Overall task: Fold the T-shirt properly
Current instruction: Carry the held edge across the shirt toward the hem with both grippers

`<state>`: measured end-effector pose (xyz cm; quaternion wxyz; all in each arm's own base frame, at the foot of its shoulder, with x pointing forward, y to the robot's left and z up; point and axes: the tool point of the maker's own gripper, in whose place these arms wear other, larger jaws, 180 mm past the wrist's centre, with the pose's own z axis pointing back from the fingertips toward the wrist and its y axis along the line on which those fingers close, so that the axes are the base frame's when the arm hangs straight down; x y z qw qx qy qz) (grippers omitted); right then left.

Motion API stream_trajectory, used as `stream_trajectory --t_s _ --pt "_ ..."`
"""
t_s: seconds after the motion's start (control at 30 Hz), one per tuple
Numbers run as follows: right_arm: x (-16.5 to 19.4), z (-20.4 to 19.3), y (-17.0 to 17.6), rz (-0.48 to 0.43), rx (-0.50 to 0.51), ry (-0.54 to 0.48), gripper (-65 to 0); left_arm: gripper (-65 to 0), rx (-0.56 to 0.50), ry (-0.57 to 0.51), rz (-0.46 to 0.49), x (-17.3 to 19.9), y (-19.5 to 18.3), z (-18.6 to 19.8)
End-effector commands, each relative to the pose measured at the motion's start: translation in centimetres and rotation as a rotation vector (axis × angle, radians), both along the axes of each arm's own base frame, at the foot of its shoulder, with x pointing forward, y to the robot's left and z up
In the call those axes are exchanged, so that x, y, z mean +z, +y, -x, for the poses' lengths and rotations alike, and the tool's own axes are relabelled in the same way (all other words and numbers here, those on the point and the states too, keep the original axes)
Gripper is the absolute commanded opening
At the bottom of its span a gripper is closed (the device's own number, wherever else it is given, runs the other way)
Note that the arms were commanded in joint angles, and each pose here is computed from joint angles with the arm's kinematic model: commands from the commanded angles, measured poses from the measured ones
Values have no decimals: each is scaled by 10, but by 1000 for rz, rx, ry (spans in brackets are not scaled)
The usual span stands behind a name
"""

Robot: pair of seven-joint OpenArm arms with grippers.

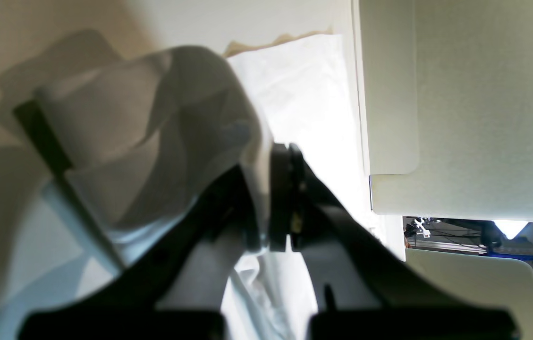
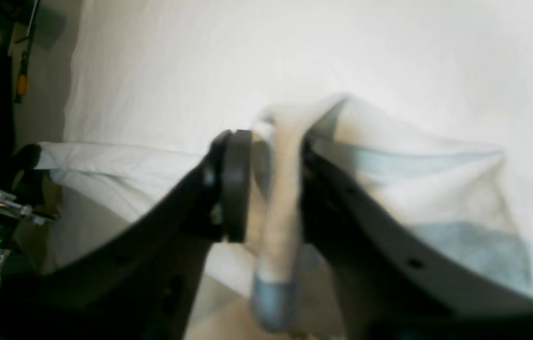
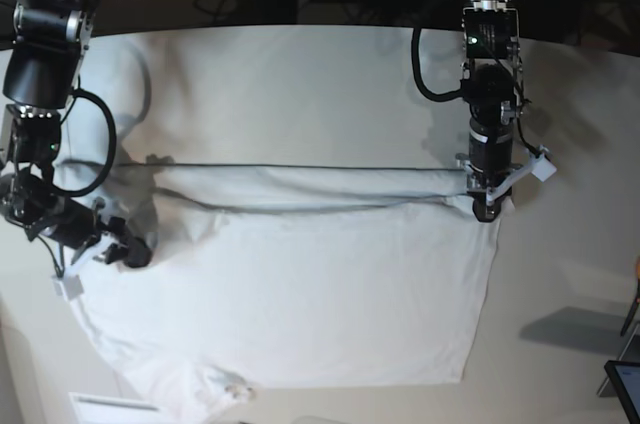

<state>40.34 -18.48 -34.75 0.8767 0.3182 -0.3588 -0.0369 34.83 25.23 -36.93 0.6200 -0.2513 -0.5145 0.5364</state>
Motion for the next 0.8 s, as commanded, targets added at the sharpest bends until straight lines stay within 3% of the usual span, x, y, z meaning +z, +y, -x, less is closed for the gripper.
stream_trajectory --t_s 0.0,0.07,0.2,0.27,0.77 --pt "21 -15 -3 -13 -11 -65 -435 -650 1 -65 -18 21 3 -11" --pt "22 -16 -4 -15 -13 -67 -400 -637 0 -68 -19 22 4 -11" --pt "26 -19 -3 -18 -9 -73 -389 -494 0 -73 -19 24 4 -13" --pt "30 -22 -2 -20 -8 -82 -387 -459 0 -88 -18 30 3 -18" --pt "20 -27 28 -87 37 -14 -387 -460 8 -109 8 34 -2 -35"
